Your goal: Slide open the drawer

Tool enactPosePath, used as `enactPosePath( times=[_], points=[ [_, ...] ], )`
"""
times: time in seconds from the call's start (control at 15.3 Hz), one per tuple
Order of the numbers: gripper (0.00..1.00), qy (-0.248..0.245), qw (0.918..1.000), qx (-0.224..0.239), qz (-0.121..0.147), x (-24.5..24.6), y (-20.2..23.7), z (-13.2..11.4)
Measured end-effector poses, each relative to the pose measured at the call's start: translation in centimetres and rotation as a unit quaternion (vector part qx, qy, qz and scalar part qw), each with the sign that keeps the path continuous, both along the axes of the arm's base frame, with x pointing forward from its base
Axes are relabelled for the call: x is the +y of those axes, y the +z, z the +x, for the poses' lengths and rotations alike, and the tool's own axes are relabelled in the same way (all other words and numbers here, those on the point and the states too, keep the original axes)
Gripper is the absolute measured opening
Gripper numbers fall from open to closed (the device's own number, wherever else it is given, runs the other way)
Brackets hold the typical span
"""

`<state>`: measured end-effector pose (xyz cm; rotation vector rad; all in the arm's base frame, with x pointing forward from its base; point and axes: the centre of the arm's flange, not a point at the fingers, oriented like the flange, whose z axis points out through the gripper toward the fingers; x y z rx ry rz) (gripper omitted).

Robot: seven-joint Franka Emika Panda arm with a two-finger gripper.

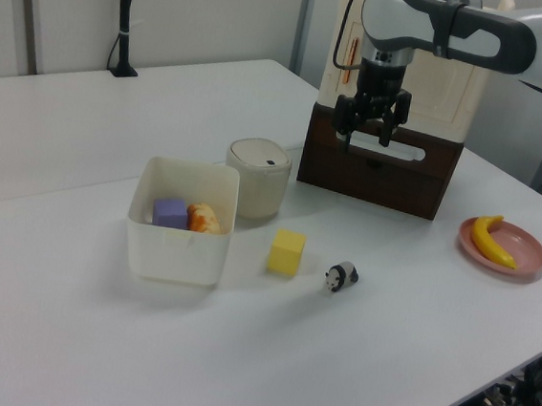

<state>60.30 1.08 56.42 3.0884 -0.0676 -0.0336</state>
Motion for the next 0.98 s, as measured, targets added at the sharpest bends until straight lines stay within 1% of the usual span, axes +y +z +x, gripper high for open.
enactPosePath(
  times=[0.98],
  points=[
    [1.0, -0.002, 1.0, -0.001, 0.001, -0.24, 0.1, -0.02]
  ],
)
